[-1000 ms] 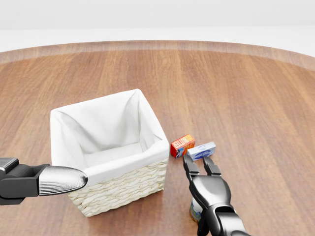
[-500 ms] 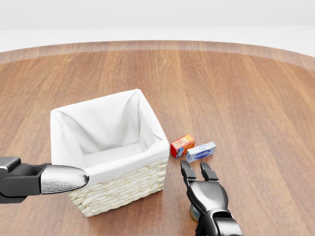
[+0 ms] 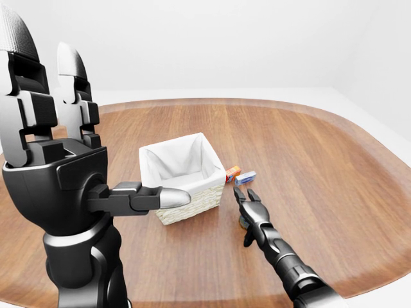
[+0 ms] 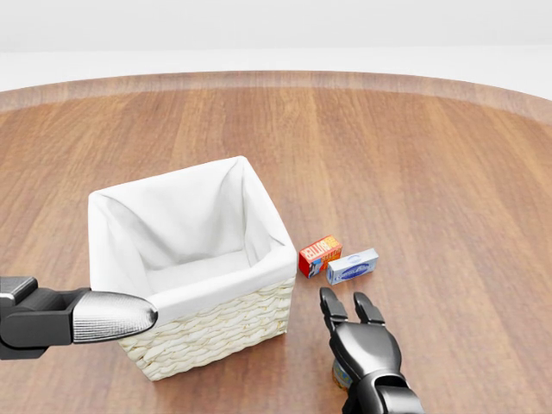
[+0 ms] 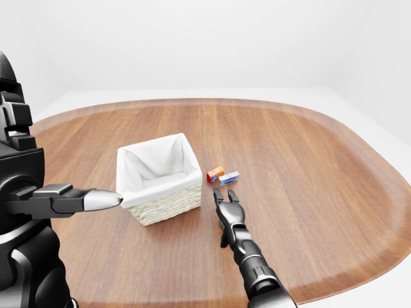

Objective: Pick up the alphabet soup and put it in the basket.

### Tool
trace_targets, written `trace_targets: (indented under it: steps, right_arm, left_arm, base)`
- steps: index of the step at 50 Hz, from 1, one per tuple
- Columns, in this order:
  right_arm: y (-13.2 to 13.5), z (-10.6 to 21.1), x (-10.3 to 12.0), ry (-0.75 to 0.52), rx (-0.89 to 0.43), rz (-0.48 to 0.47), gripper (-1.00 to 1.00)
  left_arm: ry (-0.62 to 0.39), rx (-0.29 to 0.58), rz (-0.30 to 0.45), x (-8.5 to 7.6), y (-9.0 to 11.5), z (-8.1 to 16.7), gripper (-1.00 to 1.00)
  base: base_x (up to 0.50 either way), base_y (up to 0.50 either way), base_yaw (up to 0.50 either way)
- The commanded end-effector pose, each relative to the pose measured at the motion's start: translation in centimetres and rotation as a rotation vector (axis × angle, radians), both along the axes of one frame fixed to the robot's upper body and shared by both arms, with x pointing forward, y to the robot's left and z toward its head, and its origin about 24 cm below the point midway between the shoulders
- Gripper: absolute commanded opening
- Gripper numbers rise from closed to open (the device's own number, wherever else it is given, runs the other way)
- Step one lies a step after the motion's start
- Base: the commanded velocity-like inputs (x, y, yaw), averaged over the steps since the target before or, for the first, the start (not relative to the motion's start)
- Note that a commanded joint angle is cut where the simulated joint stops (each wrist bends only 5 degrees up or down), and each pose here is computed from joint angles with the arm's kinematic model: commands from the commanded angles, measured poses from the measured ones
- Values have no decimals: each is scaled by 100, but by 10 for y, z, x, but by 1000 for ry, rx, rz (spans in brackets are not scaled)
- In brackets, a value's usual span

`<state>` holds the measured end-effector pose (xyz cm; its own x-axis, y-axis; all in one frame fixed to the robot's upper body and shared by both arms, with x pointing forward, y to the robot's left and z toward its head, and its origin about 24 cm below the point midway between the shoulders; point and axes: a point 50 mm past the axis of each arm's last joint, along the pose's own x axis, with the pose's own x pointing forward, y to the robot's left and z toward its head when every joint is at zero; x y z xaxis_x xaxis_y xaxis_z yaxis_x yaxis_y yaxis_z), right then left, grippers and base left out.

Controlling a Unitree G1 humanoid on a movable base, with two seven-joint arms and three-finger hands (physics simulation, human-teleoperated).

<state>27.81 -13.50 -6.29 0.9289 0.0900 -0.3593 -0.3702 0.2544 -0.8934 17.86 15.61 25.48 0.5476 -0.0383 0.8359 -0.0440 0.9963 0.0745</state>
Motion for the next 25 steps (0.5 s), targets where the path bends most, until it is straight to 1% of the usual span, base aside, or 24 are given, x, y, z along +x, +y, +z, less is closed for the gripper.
trace_targets:
  steps: [1, 13, 15, 17, 18, 25]
  right_arm:
    - [0, -2, -1, 12, 21, -12, 100]
    - [-1, -6, -3, 18, 20, -11, 100]
    - [0, -5, -2, 8, 34, -25, 100]
    - [1, -5, -2, 10, 33, -18, -73]
    - [1, -5, -3, 10, 31, -12, -95]
    - [1, -4, -2, 4, 32, -14, -95]
  left_arm:
    - [-8, 1, -2, -1, -1, 1, 100]
    - [-2, -1, 0, -1, 0, 0, 100]
    - [1, 0, 0, -1, 0, 0, 100]
    - [-10, -5, -9, -2, 0, 1, 100]
    - [-9, -1, -10, -2, -1, 1, 100]
    - [5, 1, -7, 0, -1, -1, 100]
  base:
    - [0, 0, 0]
    - [0, 0, 0]
    - [0, 0, 0]
    - [0, 0, 0]
    - [0, 0, 0]
    - [0, 0, 0]
